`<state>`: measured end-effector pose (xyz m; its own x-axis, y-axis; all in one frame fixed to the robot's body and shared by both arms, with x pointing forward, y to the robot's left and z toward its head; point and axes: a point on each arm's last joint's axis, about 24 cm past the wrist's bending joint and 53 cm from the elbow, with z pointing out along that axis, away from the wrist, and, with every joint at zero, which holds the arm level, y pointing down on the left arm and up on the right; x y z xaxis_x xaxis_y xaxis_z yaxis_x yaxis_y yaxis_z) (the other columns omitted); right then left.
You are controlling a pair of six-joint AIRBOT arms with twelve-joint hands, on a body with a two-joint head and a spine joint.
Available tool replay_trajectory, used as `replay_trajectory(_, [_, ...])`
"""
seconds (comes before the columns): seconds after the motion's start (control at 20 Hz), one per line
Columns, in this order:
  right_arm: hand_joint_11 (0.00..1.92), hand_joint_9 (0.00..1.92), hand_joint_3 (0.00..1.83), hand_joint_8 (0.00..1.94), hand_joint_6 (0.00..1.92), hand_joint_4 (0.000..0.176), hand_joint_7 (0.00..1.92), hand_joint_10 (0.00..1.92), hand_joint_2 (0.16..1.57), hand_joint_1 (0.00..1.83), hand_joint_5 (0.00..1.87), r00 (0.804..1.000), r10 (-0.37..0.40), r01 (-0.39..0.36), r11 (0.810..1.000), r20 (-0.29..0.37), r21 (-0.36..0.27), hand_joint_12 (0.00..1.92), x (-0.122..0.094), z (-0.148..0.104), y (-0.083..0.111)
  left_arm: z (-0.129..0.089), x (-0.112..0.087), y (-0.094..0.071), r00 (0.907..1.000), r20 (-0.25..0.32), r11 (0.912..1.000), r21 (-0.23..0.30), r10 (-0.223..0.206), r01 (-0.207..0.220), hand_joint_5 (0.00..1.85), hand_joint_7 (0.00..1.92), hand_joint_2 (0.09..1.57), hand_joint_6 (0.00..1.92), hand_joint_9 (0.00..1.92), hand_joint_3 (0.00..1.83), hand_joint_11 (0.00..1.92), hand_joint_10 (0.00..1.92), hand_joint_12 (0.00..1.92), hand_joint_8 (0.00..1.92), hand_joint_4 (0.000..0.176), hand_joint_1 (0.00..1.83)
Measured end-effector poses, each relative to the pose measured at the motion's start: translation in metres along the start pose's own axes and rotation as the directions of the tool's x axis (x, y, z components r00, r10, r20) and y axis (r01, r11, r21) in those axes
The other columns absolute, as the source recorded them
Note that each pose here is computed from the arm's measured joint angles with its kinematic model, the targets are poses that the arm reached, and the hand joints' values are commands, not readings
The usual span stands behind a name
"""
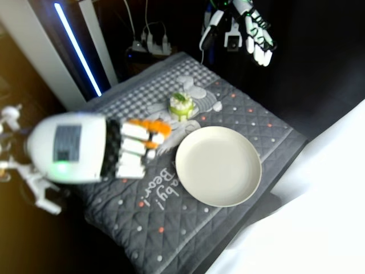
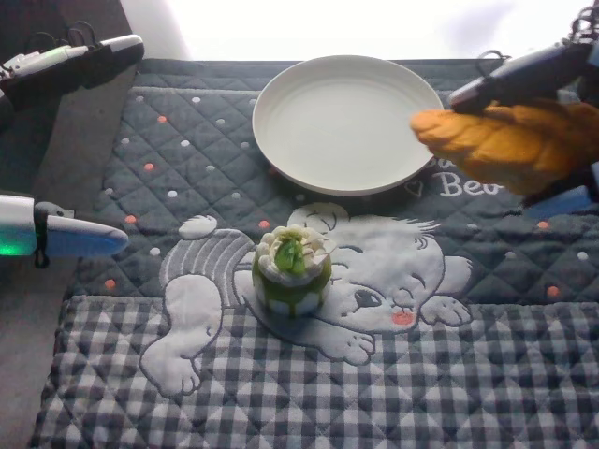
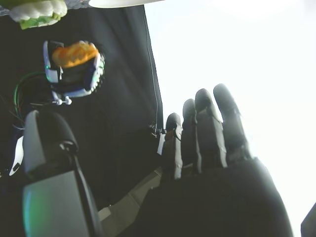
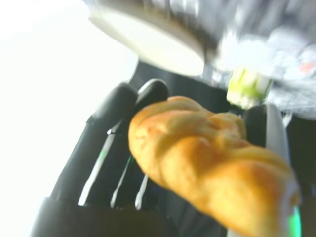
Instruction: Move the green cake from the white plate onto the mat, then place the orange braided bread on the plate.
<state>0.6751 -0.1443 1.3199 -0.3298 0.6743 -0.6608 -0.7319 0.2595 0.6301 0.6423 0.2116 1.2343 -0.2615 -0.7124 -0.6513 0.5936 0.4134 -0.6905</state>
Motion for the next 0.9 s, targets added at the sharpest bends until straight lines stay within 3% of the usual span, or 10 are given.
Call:
replay_trajectory(0.15, [1.03,1.22,0.00,0.51,0.65,0.000,1.24,0.94,1.03,1.41,1.02,1.000,0.020,-0.020,1.000,0.005,-0.008,1.16,0.010,0.013,-0.008,0.001,0.006,0.002,0.9999,-0.007,1.0000,-0.002,-0.010,0.010,0.22,0.28,0.75,0.00,0.29,0.00,0.00,0.00,0.59,0.00,0.061,0.93])
replay_trajectory(0.25, [1.06,1.10,0.00,0.77,0.77,0.000,1.08,1.10,1.07,1.40,0.94,0.999,0.034,-0.034,0.999,0.026,0.000,1.14,0.008,0.019,-0.016,0.005,0.012,0.005,0.9995,-0.030,1.0000,-0.002,0.001,-0.001,0.18,0.25,0.74,0.00,0.26,0.00,0.00,0.00,0.60,0.00,0.089,0.93])
replay_trajectory(0.3, [1.14,1.26,0.00,0.68,0.69,0.000,1.24,0.83,1.04,1.32,1.05,0.999,0.031,-0.031,1.000,0.028,0.004,1.18,0.007,0.020,-0.019,0.009,0.013,0.004,0.9994,-0.035,1.0000,-0.001,-0.001,0.001,0.18,0.21,0.75,0.00,0.20,0.00,0.00,0.00,0.49,0.00,0.091,0.92])
replay_trajectory(0.45, [1.15,1.37,0.00,0.71,0.52,0.000,1.27,0.63,1.02,1.31,1.14,0.998,0.042,-0.044,0.999,0.049,0.027,1.27,0.004,0.024,-0.030,0.022,0.022,0.000,0.9984,-0.055,0.9995,0.030,-0.012,0.013,0.19,0.20,0.77,0.00,0.21,0.00,0.00,0.00,0.50,0.00,0.110,0.87])
replay_trajectory(0.5, [1.16,1.32,0.00,1.00,0.49,0.000,1.14,0.95,1.06,1.29,1.11,0.998,0.042,-0.044,0.998,0.056,0.037,1.42,0.002,0.024,-0.034,0.026,0.027,-0.001,0.9976,-0.068,0.9993,0.034,-0.012,0.015,0.18,0.19,0.78,0.00,0.19,0.00,0.00,0.00,0.39,0.00,0.086,0.87])
replay_trajectory(0.6, [1.27,1.32,0.00,1.42,0.75,0.000,1.12,1.49,1.07,1.21,1.07,0.998,0.023,-0.026,0.999,0.065,0.045,1.68,-0.007,0.039,-0.031,0.028,0.038,0.000,0.9945,-0.105,0.9995,0.031,-0.007,0.010,0.18,0.22,0.75,0.00,0.23,0.00,0.02,0.00,0.40,0.00,0.107,0.85])
replay_trajectory(0.7, [1.33,1.34,0.00,1.50,0.92,0.000,1.14,1.56,1.10,1.18,1.01,0.997,0.005,-0.005,1.000,0.078,0.000,1.68,-0.017,0.056,-0.010,0.028,0.040,0.000,0.9934,-0.114,0.9993,0.032,-0.016,0.020,0.18,0.24,0.75,0.00,0.25,0.00,0.00,0.00,0.50,0.00,0.109,0.85])
replay_trajectory(0.75, [1.33,1.34,0.00,1.50,0.92,0.000,1.14,1.56,1.10,1.18,1.01,0.996,0.007,-0.005,1.000,0.086,-0.025,1.68,-0.020,0.062,-0.002,0.028,0.040,-0.001,0.9934,-0.114,0.9992,0.035,-0.016,0.020,0.18,0.24,0.75,0.00,0.25,0.00,0.00,0.00,0.50,0.00,0.109,0.85])
replay_trajectory(0.8, [1.07,1.16,0.00,0.85,0.88,0.000,1.06,1.06,1.08,1.37,0.91,0.996,-0.002,0.005,0.999,0.085,-0.036,1.29,-0.018,0.069,0.002,0.031,0.040,-0.002,0.9933,-0.115,0.9992,0.037,-0.013,0.018,0.18,0.24,0.75,0.00,0.25,0.00,0.00,0.00,0.44,0.00,0.104,0.86])
replay_trajectory(0.9, [1.09,1.15,0.00,0.70,0.84,0.000,1.10,1.00,1.06,1.40,0.94,0.998,-0.019,0.019,1.000,0.057,-0.010,1.17,-0.005,0.078,-0.008,0.034,0.038,-0.004,0.9930,-0.118,0.9988,0.050,0.004,0.002,0.17,0.24,0.74,0.00,0.24,0.00,0.02,0.00,0.45,0.00,0.118,0.88])
